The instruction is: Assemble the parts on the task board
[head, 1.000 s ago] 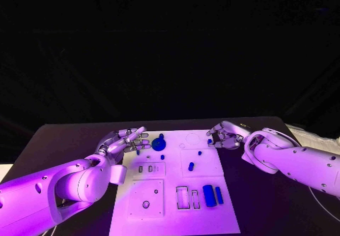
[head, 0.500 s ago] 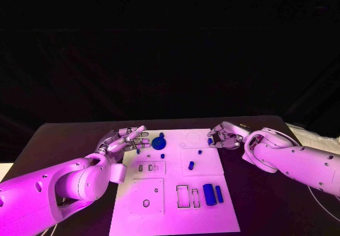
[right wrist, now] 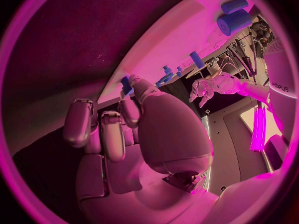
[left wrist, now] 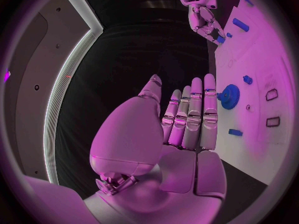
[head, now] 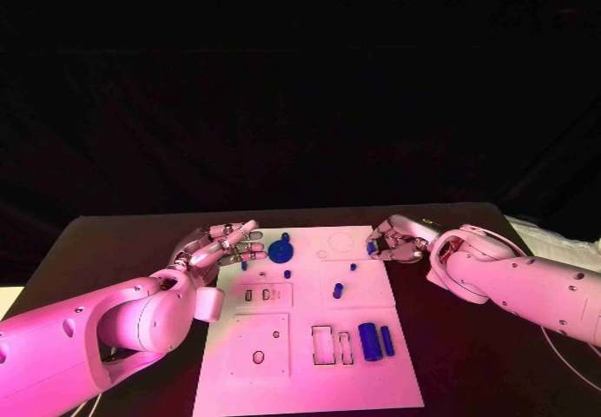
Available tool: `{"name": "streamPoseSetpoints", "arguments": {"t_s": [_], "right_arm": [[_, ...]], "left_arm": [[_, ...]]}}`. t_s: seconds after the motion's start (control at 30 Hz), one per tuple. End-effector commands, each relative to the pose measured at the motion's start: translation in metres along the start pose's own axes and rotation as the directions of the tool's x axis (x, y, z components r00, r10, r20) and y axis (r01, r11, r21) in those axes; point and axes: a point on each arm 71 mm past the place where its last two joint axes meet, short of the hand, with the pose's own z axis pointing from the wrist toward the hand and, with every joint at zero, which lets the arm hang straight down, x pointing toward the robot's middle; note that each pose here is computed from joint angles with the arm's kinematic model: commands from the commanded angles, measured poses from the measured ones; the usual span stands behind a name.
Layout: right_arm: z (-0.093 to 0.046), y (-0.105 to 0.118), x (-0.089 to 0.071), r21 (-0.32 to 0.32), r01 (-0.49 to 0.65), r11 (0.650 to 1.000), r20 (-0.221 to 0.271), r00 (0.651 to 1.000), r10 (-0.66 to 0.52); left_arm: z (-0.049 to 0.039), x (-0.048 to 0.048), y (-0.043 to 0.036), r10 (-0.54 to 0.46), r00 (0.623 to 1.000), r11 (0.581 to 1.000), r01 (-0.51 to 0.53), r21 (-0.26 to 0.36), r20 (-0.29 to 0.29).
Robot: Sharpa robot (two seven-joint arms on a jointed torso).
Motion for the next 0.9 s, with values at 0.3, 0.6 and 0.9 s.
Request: {"name": "streamPoseSetpoints", "arguments": {"t_s": [0.3, 0.6, 0.9], "right_arm": [[0.0025, 0.0024, 0.0036, 0.003, 0.006, 1.0, -0.02, 1.0, -0.006], [0.0034, 0.0025, 0.0008, 0.027, 0.009, 1.0, 0.029, 1.0, -0.009], [0.0018, 0.0094, -0.0032, 0.029, -0.016, 0.999, 0.083, 0.996, 0.013]], "left_arm": [[0.0003, 0.0028, -0.0009, -0.01, 1.0, 1.0, 0.01, 0.007, -0.021], [0.0003, 0.0025, -0.0009, -0.01, 1.0, 1.0, 0.01, 0.006, -0.021], [0.0007, 0.0014, -0.0008, -0.009, 1.0, 1.0, 0.009, 0.006, -0.017]]}}
